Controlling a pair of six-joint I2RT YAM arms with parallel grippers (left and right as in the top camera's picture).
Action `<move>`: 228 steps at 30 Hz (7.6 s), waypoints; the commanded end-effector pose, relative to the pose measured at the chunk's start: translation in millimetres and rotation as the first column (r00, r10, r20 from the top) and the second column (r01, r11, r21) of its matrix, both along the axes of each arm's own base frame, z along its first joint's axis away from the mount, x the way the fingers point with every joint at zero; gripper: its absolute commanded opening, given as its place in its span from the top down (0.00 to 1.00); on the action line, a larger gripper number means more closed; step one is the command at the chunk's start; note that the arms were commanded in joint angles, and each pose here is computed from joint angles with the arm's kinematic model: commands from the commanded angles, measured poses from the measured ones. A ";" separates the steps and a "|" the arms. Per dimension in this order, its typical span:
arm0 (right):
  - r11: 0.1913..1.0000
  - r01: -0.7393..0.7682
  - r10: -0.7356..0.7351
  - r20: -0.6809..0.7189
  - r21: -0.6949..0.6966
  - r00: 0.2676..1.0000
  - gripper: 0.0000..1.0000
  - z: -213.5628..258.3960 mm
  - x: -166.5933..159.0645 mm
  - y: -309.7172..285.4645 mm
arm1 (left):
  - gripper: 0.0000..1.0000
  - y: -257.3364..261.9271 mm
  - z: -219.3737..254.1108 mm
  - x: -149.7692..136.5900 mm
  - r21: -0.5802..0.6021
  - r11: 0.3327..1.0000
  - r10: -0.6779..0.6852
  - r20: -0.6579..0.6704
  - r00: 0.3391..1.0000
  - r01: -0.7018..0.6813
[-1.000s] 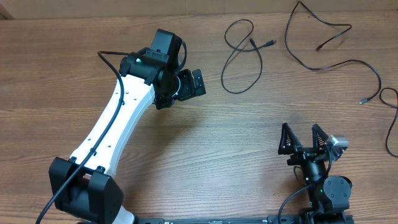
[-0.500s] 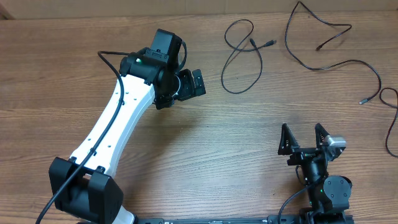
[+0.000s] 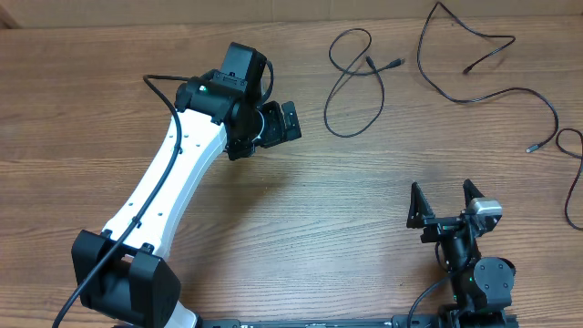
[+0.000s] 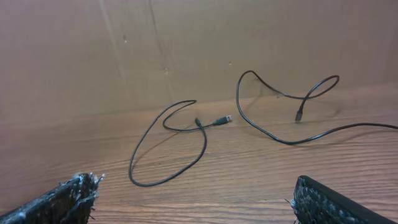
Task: Untangle cables
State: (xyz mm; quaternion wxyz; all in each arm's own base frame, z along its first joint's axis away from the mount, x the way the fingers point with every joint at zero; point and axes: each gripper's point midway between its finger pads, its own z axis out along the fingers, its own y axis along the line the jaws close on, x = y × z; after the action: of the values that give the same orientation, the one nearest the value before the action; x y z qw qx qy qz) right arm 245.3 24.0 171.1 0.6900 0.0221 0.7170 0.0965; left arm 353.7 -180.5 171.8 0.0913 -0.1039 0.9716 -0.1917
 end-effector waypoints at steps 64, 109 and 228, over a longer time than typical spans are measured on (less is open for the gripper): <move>0.996 0.008 -0.007 -0.002 0.087 1.000 0.00 -1.0 0.2 -2.2 | 0.00 99.3 125.4 -34.4 0.031 0.996 0.042 0.658 0.752 -0.083; 0.996 0.008 -0.007 -0.002 0.087 1.000 0.00 -1.0 0.2 -2.2 | 0.01 140.8 67.1 -171.3 0.120 0.982 0.054 0.569 0.821 -0.147; 0.996 0.008 -0.007 -0.002 0.087 1.000 0.00 -1.0 0.2 -2.2 | 0.01 168.6 -23.6 -114.4 0.338 0.906 -0.233 0.901 0.366 -0.256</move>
State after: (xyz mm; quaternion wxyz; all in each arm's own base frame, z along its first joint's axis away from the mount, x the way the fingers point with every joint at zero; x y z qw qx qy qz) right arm 245.5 21.8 171.4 0.6862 0.0547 0.7148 0.1232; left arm 240.0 -13.0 148.8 0.6455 0.0315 0.7631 -0.0060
